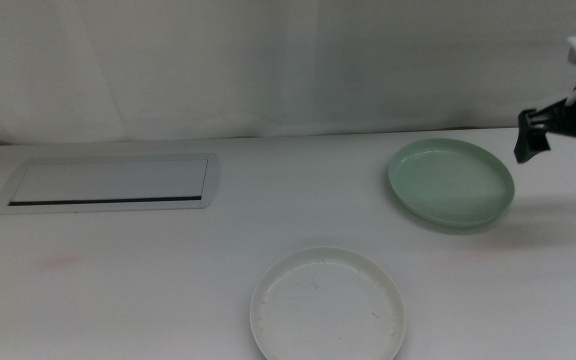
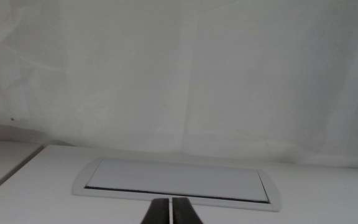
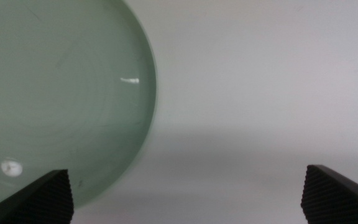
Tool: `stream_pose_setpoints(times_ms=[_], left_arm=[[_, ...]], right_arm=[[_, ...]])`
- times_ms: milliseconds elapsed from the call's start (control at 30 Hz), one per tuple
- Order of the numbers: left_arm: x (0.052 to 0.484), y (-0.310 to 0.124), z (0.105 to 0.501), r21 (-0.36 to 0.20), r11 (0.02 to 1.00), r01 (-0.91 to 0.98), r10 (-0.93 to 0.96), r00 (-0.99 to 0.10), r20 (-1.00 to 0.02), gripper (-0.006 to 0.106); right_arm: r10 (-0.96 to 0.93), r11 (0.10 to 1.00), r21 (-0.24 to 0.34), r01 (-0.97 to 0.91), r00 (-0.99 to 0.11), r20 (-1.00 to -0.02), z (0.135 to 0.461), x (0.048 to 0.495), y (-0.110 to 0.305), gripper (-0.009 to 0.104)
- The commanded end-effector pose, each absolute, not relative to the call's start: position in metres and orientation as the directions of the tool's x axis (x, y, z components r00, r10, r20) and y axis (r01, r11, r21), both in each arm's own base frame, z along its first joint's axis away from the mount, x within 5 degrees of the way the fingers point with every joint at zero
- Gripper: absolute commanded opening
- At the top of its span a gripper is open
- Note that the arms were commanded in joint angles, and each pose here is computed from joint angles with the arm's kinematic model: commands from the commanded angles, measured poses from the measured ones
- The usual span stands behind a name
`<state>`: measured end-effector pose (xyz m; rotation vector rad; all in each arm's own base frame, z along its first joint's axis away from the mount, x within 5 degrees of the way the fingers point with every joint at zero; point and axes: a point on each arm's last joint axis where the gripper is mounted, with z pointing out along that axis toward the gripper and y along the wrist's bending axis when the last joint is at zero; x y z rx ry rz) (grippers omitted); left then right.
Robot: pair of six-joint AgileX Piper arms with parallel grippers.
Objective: Stack the three bowls on top of each other.
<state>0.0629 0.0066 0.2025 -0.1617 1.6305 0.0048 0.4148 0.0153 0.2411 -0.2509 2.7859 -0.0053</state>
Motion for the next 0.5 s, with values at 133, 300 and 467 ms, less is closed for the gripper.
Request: stream_pose_setpoints(times_ms=[133, 300, 467], left_arm=[[0.063, 0.007, 0.19, -0.104, 0.988, -0.111, -0.114, -0.082, -0.99, -0.003], [0.063, 0.007, 0.19, -0.104, 0.988, -0.111, -0.114, -0.082, -0.99, -0.003], [0.063, 0.007, 0.19, -0.104, 0.988, -0.111, -0.114, -0.082, -0.99, -0.003]], right_arm=[[-0.157, 0.987, -0.008, -0.163, -0.93, -0.334, 0.206, 0.432, 0.016, 0.103], [-0.149, 0.988, 0.0, -0.157, -0.935, -0.323, 0.183, 0.44, 0.018, 0.103], [-0.144, 0.988, 0.008, -0.153, -0.942, -0.304, 0.166, 0.444, 0.018, 0.103]])
